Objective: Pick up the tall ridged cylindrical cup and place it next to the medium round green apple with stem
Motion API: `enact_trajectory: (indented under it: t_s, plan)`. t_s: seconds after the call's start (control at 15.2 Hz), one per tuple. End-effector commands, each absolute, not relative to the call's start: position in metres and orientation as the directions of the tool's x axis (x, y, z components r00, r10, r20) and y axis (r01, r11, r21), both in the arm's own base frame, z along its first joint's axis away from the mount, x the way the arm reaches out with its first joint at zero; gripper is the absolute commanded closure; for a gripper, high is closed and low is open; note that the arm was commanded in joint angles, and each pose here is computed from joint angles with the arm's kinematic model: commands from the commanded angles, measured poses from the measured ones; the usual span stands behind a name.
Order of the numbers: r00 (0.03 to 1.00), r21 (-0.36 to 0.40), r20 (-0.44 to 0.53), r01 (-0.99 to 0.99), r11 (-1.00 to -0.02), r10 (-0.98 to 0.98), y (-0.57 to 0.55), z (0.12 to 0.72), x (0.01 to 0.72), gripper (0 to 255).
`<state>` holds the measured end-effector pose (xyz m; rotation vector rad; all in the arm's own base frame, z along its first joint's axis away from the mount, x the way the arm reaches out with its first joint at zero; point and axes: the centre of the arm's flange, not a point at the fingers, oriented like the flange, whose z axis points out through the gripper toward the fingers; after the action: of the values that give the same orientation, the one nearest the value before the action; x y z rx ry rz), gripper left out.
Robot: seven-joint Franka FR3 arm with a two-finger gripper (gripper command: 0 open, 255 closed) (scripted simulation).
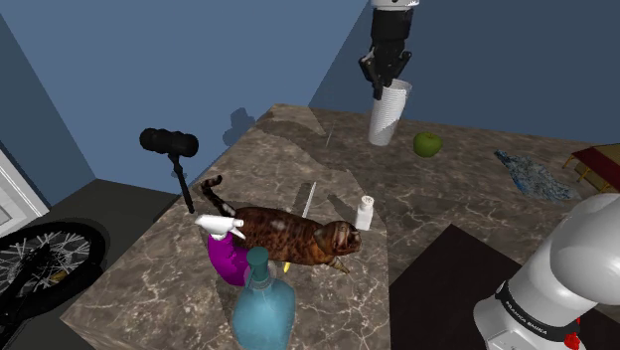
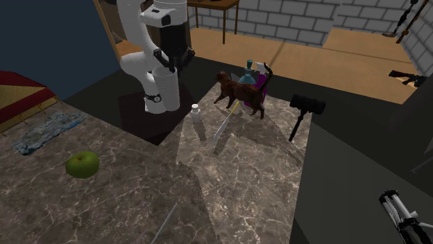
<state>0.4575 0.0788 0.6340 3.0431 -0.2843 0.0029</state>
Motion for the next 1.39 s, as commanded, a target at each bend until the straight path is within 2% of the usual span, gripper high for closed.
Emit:
enact_trajectory:
  t_s: [0.0,1.32]
  plan:
    - [0.983,0.084,0.009,-0.183,-0.979,-0.183,0.053,0.638,0.45,255]
    - [0.983,0.084,0.009,-0.183,-0.979,-0.183,-0.204,0.659,0.396,255]
